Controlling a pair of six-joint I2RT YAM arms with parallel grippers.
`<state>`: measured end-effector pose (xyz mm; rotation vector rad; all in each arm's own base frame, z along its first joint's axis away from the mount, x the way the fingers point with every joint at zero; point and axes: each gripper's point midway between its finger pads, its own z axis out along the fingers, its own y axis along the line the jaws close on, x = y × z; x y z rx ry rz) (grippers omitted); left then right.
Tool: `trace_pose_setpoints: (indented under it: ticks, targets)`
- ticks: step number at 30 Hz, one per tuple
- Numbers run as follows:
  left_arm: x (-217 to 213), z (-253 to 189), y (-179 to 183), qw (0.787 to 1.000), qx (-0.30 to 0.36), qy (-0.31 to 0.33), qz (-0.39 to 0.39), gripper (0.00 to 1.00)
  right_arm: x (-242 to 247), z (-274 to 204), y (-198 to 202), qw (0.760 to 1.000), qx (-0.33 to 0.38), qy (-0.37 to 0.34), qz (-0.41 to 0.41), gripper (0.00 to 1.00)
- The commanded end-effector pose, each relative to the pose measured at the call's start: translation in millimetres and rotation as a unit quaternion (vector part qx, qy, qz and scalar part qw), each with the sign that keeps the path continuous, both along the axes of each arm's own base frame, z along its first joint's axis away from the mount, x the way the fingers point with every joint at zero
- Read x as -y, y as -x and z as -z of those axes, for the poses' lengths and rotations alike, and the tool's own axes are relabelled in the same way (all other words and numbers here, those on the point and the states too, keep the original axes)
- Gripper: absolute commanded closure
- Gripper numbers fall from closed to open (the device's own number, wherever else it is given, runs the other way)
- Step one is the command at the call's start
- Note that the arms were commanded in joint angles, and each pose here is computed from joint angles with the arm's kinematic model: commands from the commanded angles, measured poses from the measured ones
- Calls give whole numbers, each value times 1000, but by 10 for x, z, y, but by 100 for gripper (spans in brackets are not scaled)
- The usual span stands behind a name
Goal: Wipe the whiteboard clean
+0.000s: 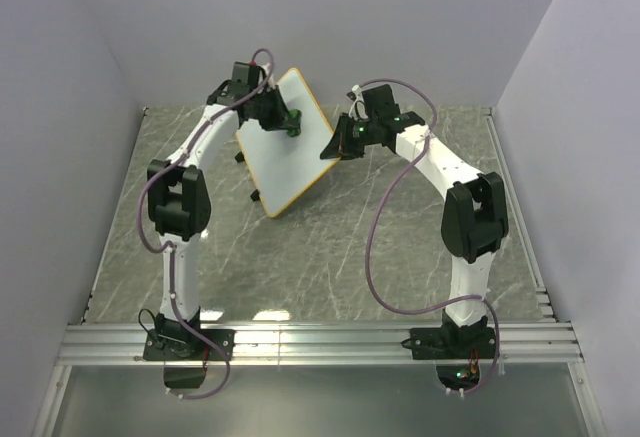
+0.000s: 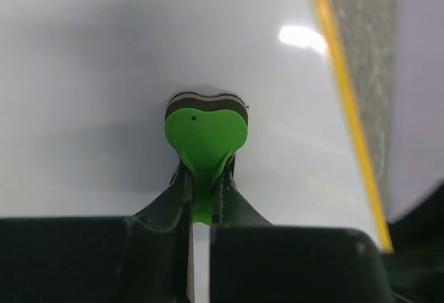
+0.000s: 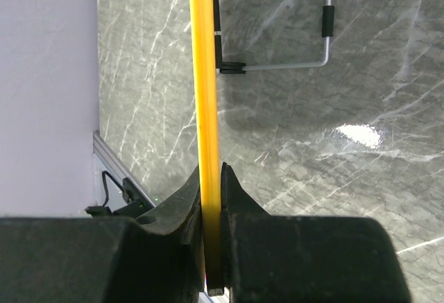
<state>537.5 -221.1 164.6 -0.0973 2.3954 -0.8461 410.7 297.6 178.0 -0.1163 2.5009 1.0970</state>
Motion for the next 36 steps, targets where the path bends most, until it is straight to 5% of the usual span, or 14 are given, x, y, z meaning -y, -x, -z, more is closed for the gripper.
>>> trace_pose_setpoints:
  ticks: [1, 8, 13, 17, 30, 36]
  targets:
    - [747, 124, 635, 992, -66, 58, 92, 100, -39, 432, 284, 996, -21, 73, -42, 100]
    - [228, 788, 1088, 989, -141, 22, 42, 100, -33, 377, 281, 997, -7, 70, -43, 100]
    - [-496, 1360, 1063, 982, -188, -13, -23, 100, -49, 308, 301, 997, 0, 60, -48, 100]
    - [-668, 1522, 968, 980, -195, -43, -26, 100, -44, 336, 340, 997, -3, 60, -55, 100]
    - [-430, 377, 928, 994, -106, -12, -38, 100, -20, 190, 275, 997, 8, 45, -56, 100]
    - [-921, -97, 953, 987, -64, -88, -118, 100, -49, 102, 252, 998, 12, 31, -55, 100]
